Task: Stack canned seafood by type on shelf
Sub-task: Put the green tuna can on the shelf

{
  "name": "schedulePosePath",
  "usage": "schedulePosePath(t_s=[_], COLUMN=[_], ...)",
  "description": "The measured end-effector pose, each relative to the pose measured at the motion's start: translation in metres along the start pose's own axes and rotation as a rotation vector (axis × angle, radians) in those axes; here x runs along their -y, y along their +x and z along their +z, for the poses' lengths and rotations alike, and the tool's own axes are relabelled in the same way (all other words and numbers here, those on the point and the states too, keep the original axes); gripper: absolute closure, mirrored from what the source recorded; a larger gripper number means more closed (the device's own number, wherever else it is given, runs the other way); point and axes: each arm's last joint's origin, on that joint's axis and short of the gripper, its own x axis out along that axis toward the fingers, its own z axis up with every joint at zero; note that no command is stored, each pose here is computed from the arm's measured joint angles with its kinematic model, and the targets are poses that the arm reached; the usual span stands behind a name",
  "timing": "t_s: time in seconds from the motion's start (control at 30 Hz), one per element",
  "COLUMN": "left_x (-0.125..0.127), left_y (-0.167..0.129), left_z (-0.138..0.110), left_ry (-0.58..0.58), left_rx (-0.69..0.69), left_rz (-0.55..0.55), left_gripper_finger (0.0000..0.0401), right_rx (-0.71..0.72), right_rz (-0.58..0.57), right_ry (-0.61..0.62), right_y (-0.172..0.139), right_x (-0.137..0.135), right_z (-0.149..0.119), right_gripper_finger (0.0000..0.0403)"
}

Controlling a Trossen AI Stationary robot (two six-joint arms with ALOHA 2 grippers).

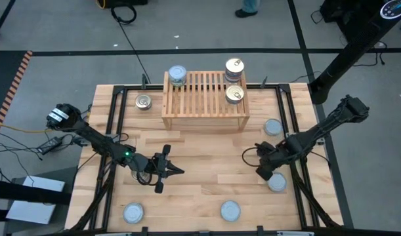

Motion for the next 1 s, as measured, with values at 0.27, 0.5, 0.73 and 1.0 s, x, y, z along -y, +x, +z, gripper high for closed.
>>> schedulePosePath(t_s=[0.27,0.5,0.73,1.0], left_x=[0.0,0.0,0.0,0.0], left_y=[0.0,0.0,0.0,0.0], left_z=[-0.001,-0.001,-0.001,-0.001], left_ry=[0.0,0.0,0.0,-0.001], left_rx=[-0.008,-0.008,-0.007,-0.007], left_rz=[0.001,0.001,0.001,0.001], left_gripper_finger=[0.04,0.04,0.04,0.04], right_rx=[0.331,0.341,0.434,0.436], right_rz=[-0.444,-0.486,-0.594,-0.626], right_ry=[0.173,0.346,0.434,0.452], right_y=[-0.025,0.003,0.023,0.038], right_x=[0.037,0.059,0.085,0.1], right_z=[0.024,0.041,0.048,0.051], right_gripper_finger=[0.0401,0.0401,0.0401,0.0401])
